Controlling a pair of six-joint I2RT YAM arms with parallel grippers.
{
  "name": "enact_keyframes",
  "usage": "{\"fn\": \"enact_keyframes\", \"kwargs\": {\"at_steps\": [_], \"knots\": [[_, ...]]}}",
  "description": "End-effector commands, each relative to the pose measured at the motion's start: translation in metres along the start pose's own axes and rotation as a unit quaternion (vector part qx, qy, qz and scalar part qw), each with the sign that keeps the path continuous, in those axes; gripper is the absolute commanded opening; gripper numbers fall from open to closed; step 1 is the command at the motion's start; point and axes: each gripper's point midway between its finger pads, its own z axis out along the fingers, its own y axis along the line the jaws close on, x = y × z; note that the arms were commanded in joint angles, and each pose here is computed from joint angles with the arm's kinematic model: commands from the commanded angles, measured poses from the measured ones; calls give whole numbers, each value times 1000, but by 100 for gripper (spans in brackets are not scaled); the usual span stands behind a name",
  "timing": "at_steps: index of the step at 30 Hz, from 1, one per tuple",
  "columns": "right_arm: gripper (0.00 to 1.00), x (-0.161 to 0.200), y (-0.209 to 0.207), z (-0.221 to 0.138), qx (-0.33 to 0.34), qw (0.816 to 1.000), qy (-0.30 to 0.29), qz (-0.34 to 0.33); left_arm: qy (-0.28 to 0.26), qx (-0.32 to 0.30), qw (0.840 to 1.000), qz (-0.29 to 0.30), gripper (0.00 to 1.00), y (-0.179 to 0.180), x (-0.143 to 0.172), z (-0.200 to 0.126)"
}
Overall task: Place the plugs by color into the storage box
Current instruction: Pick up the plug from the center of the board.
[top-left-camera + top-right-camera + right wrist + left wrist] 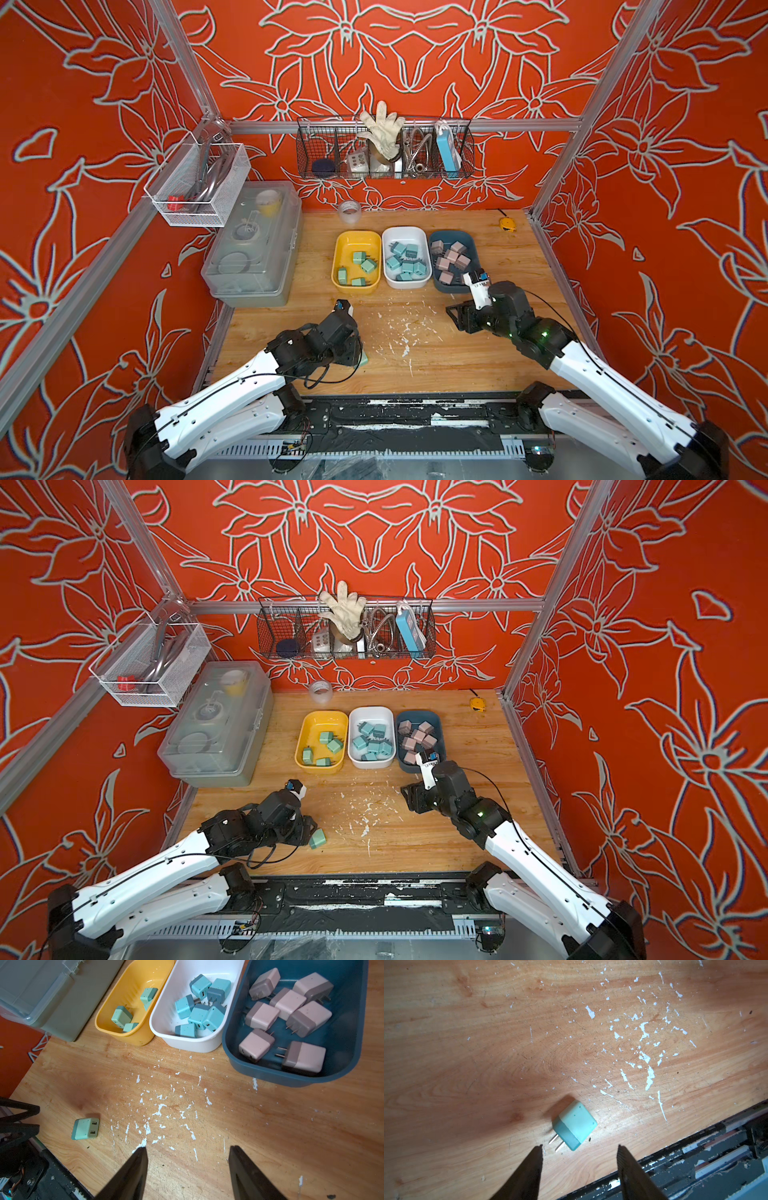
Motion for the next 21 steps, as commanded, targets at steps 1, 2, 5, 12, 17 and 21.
{"fn": "enact_keyframes", "kwargs": {"at_steps": [1,2,5,12,17,21], "knots": [[67,19,4,-3,-15,999,29,16,14,-24,1000,-12,59,11,12,11],[67,20,4,-6,-16,999,29,17,18,-23,1000,-9,59,10,14,14],[67,24,4,-13,-17,999,28,16,27,-33,999,-6,59,14,20,22],[67,35,4,-14,-22,999,40,26,28,-36,999,-3,61,20,29,35],[67,37,9,-15,-34,998,43,35,29,-5,1000,4,62,9,29,40],[68,39,10,-17,-38,998,39,40,36,7,999,8,62,2,29,42]]}}
